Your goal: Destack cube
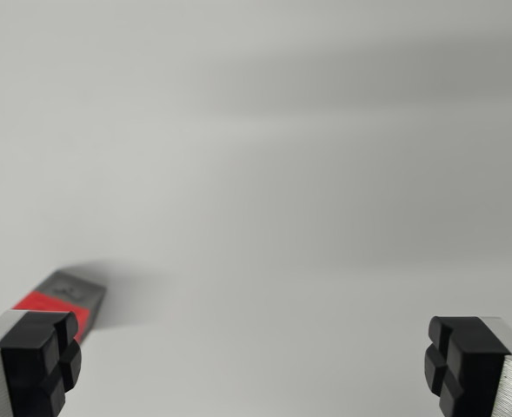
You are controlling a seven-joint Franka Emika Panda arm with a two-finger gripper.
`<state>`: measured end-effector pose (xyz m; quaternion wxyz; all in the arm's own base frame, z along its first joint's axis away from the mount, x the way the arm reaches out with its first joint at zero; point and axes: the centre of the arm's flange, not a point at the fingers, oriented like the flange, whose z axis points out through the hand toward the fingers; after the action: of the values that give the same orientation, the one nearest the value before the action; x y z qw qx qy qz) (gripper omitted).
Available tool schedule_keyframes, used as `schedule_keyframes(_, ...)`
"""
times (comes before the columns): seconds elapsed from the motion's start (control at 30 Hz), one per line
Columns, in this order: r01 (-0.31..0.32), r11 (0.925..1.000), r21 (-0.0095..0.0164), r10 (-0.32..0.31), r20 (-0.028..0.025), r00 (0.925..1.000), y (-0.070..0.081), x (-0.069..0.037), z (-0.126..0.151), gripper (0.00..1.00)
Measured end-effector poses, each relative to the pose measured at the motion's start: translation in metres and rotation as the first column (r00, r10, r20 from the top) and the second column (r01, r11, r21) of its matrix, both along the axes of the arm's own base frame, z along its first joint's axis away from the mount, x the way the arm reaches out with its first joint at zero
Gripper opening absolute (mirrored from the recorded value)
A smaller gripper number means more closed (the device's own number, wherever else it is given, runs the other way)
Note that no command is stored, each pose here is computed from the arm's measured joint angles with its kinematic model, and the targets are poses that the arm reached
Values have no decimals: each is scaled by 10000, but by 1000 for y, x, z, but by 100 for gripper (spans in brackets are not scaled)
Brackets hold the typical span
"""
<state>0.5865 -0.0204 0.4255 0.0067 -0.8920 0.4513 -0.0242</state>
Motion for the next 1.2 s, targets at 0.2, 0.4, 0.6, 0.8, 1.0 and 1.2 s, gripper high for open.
schedule_keyframes(0.2,154,9999,12,-154,-28,9999,9,-5,-7,100)
schedule_keyframes(0.4,328,9995,25,-327,-61,9994,18,-11,-15,100)
schedule_keyframes(0.6,539,9985,38,-538,-89,9985,29,-17,-24,100)
schedule_keyframes(0.8,778,9970,49,-778,-125,9969,43,-25,-35,100)
schedule_keyframes(1.0,1031,9947,58,-1030,-173,9945,56,-33,-46,100)
schedule_keyframes(1.2,1292,9916,69,-1290,-206,9914,71,-41,-58,100)
